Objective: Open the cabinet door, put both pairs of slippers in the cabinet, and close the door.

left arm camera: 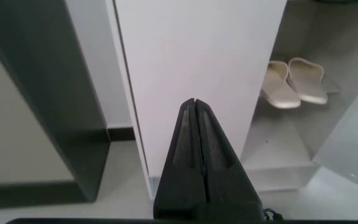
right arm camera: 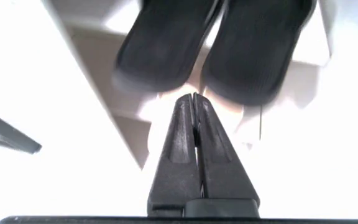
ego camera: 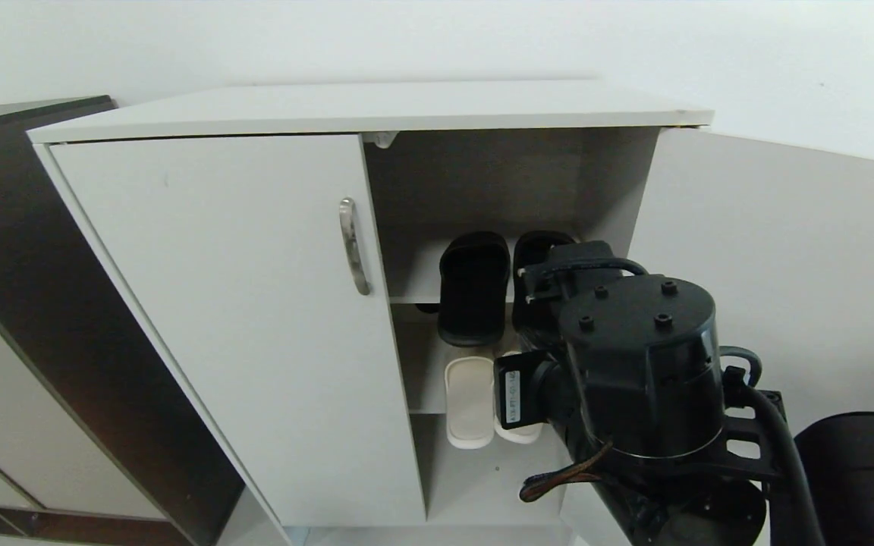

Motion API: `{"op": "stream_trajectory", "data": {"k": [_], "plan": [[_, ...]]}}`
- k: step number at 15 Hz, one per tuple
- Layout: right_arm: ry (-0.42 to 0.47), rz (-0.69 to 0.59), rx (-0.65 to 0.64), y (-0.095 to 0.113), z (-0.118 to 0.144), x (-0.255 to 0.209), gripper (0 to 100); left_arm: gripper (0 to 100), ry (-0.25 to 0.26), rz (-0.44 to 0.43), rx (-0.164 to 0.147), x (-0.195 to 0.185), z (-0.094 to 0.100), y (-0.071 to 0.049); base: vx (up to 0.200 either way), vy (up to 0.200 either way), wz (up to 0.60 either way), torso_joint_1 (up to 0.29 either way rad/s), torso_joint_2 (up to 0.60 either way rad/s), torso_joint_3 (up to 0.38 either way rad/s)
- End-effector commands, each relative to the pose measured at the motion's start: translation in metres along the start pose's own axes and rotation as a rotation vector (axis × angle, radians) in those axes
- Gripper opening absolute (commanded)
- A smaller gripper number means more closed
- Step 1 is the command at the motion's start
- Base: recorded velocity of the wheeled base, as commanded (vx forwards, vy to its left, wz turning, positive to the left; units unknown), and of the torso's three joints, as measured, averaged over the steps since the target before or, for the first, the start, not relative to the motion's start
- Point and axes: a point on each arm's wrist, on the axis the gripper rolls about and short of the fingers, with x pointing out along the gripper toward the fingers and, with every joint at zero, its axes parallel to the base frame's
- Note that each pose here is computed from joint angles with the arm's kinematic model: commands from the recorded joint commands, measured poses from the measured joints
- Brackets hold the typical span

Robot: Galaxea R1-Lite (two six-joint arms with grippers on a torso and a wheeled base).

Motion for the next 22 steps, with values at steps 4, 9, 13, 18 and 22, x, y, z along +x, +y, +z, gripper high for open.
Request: {"op": "stream_trajectory", "data": {"k": [4, 9, 13, 18, 22], "plan": [[0.022, -0.006, -0.017, 0.000, -0.009, 0.005, 0, 0, 0.001, 0.000, 0.000, 0.000, 0.000, 0.000, -0.200, 0.000, 0.00, 0.001, 0.00, 0.005], [0.027, -0.013, -0.018, -0.001, -0.012, 0.008, 0, 0, 0.001, 0.000, -0.002, 0.000, 0.000, 0.000, -0.200, 0.000, 0.00, 0.001, 0.00, 0.001], [0.031, -0.034, -0.018, -0.007, -0.015, 0.013, 0, 0, 0.001, 0.001, -0.003, 0.000, 0.000, 0.000, -0.100, 0.000, 0.00, 0.004, 0.00, 0.002], [0.044, -0.049, -0.034, -0.013, -0.021, 0.016, 0, 0, 0.001, 0.000, -0.003, 0.000, 0.000, 0.000, 0.000, 0.000, 0.00, 0.000, 0.00, 0.000], [0.056, -0.073, -0.042, -0.020, -0.025, 0.020, 0, 0, 0.001, 0.001, -0.006, 0.000, 0.000, 0.000, 0.000, 0.000, 0.00, 0.000, 0.00, 0.000]]}}
